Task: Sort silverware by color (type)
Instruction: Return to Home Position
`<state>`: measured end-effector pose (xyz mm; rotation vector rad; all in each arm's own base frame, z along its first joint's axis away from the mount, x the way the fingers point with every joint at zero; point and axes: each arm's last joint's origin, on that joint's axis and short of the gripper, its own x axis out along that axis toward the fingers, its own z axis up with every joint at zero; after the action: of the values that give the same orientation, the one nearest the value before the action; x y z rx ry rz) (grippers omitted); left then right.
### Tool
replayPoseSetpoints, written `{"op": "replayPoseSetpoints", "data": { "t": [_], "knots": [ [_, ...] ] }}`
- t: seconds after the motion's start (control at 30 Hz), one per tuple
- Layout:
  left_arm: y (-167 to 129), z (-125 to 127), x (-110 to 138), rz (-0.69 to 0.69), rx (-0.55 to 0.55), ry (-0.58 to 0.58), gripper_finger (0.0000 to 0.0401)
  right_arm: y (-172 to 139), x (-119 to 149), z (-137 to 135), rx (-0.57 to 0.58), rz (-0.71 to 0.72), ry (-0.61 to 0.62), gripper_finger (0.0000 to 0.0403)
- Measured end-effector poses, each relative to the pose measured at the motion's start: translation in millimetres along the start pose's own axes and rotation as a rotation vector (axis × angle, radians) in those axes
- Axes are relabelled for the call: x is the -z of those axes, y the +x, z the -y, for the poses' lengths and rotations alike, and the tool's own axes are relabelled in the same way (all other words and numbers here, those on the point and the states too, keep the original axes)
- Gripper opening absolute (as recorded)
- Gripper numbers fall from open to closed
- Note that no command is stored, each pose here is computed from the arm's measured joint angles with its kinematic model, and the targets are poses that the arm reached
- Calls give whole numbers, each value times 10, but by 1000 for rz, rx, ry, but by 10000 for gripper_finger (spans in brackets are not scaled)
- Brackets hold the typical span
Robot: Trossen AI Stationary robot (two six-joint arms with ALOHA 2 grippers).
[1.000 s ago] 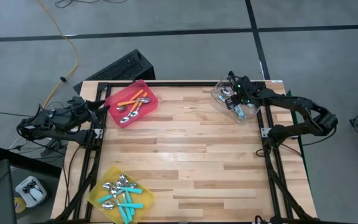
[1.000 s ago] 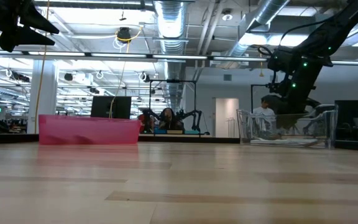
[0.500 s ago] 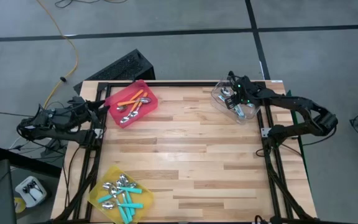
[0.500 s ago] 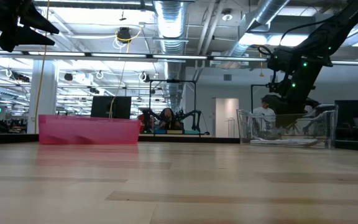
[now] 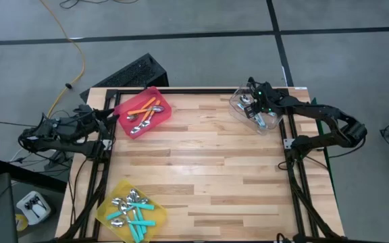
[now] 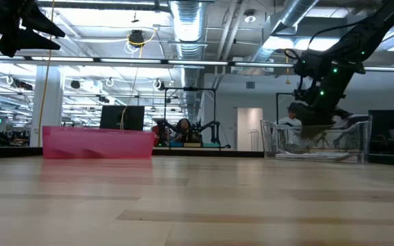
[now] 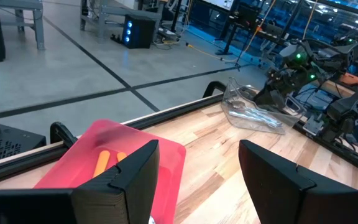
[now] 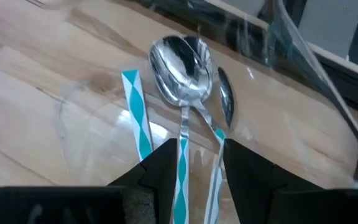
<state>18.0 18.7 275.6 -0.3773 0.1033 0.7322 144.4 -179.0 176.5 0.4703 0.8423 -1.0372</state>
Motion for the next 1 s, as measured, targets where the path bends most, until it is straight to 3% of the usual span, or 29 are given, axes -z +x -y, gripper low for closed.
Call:
{"op": "replayPoseSetpoints", "data": {
  "t": [0.53,0.73,1.0],
  "knots": [
    [0,0,0,0,0,0,205,-127,-225,-407,-477,239,-29,154],
    [0,0,0,0,0,0,205,-181,-268,-512,-529,311,-54,154],
    [0,0,0,0,0,0,205,-287,-399,-588,-643,416,141,154]
  ]
}}
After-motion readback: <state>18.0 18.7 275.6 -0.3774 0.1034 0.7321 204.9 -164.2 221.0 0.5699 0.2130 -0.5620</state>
